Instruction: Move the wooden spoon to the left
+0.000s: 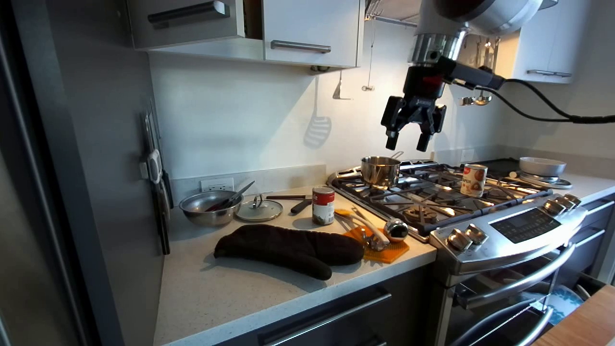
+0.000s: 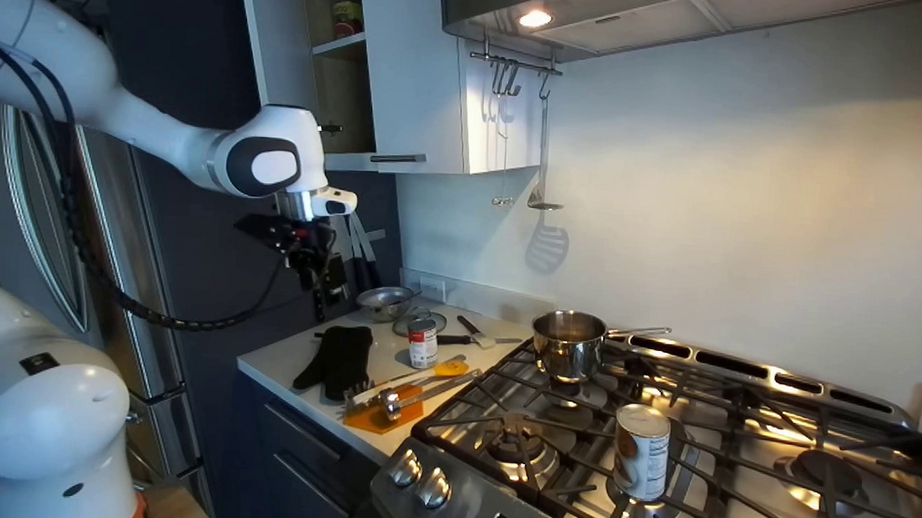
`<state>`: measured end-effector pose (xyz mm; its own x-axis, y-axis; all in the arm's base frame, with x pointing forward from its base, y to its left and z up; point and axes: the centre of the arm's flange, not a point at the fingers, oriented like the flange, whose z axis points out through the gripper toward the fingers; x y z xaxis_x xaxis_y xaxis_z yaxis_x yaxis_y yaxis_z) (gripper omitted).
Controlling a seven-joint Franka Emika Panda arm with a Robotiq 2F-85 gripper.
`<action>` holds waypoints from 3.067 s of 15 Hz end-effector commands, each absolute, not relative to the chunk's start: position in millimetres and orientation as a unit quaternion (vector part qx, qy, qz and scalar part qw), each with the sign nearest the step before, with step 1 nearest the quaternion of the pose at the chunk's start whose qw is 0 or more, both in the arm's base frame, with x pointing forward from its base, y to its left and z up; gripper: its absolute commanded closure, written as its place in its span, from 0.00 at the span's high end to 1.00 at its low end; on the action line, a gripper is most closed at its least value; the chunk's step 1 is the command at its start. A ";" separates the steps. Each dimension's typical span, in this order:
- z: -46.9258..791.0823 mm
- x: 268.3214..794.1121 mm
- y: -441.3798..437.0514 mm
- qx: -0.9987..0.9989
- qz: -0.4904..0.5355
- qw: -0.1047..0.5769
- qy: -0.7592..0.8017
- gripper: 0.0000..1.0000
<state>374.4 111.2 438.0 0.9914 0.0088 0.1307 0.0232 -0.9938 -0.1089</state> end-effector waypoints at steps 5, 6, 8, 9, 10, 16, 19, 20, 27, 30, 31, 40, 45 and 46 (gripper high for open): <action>354.4 435.0 111.3 -0.997 -0.055 0.050 0.009 1.00; 346.1 441.3 113.5 -0.997 -0.051 0.050 0.009 1.00; 332.4 457.0 114.7 -0.997 -0.047 0.053 0.015 1.00; 327.7 464.1 114.1 -0.998 -0.044 0.051 0.009 1.00; 325.1 468.3 112.8 -0.998 -0.036 0.050 0.001 1.00; 325.4 462.9 113.3 -0.998 -0.036 0.054 0.007 1.00; 326.3 463.6 113.5 -0.998 -0.037 0.054 0.006 1.00; 326.4 463.7 113.5 -0.998 -0.037 0.054 0.006 1.00; 326.4 463.7 113.5 -0.998 -0.037 0.054 0.006 1.00; 326.4 463.7 113.5 -0.998 -0.037 0.054 0.006 1.00; 326.4 463.7 113.5 -0.998 -0.037 0.054 0.006 1.00; 326.4 463.7 113.5 -0.998 -0.037 0.054 0.006 1.00; 305.9 495.9 102.3 -0.998 -0.031 0.058 0.001 1.00; 300.4 501.9 99.0 -0.998 -0.030 0.054 0.006 1.00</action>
<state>478.3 107.9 319.5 0.9977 -0.0154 0.0660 -0.0079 -0.9936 -0.1126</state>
